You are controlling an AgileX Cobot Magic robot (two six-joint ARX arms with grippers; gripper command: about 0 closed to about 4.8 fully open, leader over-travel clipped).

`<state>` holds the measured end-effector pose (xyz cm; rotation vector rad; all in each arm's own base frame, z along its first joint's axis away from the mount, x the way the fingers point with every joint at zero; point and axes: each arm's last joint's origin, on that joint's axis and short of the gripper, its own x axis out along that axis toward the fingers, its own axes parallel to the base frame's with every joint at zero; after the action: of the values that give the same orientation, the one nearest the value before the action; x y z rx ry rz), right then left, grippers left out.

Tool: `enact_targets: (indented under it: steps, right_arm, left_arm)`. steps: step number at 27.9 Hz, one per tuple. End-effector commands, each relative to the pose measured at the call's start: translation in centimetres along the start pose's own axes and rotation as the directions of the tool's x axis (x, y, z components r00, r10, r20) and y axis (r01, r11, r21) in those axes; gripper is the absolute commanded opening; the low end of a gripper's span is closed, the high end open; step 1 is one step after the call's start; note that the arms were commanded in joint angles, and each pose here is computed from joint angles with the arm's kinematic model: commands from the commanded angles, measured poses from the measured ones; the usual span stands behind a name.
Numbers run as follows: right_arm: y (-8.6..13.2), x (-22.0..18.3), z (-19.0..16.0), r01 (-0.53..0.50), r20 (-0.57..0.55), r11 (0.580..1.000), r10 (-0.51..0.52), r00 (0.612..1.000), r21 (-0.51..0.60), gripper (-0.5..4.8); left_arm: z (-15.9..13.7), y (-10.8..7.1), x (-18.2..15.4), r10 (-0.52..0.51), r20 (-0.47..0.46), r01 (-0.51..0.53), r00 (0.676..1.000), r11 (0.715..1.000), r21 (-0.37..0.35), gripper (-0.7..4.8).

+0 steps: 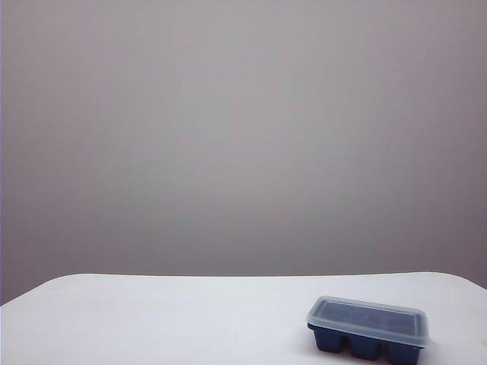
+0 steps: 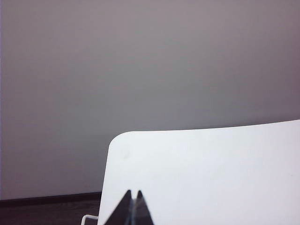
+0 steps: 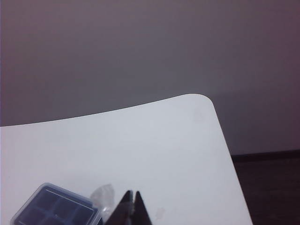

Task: Pick up the ice cube tray, remove its lid, and then place both the tray and the lid back on the table.

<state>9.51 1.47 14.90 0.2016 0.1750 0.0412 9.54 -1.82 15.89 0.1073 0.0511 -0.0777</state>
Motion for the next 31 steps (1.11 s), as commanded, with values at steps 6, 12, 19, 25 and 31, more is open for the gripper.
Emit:
enact_targets:
  steps: [6, 12, 19, 25, 31]
  right_arm:
    - [0.0, 0.1, -0.1, 0.000, 0.002, 1.000, 0.000, 1.000, -0.002, 0.00]
    - [0.1, 0.1, -0.1, -0.042, -0.006, 0.998, 0.042, 0.999, 0.037, 0.00]
    - [0.5, -0.5, 2.2, -0.069, 0.123, 0.995, 0.060, 0.991, 0.076, -0.03]
    - [0.8, -1.4, 5.5, 0.014, 0.214, 0.995, -0.035, 0.976, 0.097, -0.03]
    - [1.6, -0.8, 7.6, -0.028, 0.149, 0.997, 0.017, 0.989, 0.075, -0.03]
  left_arm:
    - [0.2, 0.0, 0.0, 0.004, 0.010, -0.004, 1.000, 1.000, -0.002, -0.02]
    - [0.4, 0.0, 0.0, -0.022, 0.033, 0.025, 0.999, 0.996, -0.091, -0.02]
    - [4.3, 0.3, -0.9, -0.072, 0.202, 0.103, 0.977, 0.983, -0.149, -0.03]
    - [9.8, 0.8, -1.3, -0.090, 0.229, 0.128, 0.969, 0.979, -0.159, -0.03]
    - [13.2, 0.3, 0.9, -0.259, 0.173, 0.263, 0.950, 0.965, 0.003, -0.03]
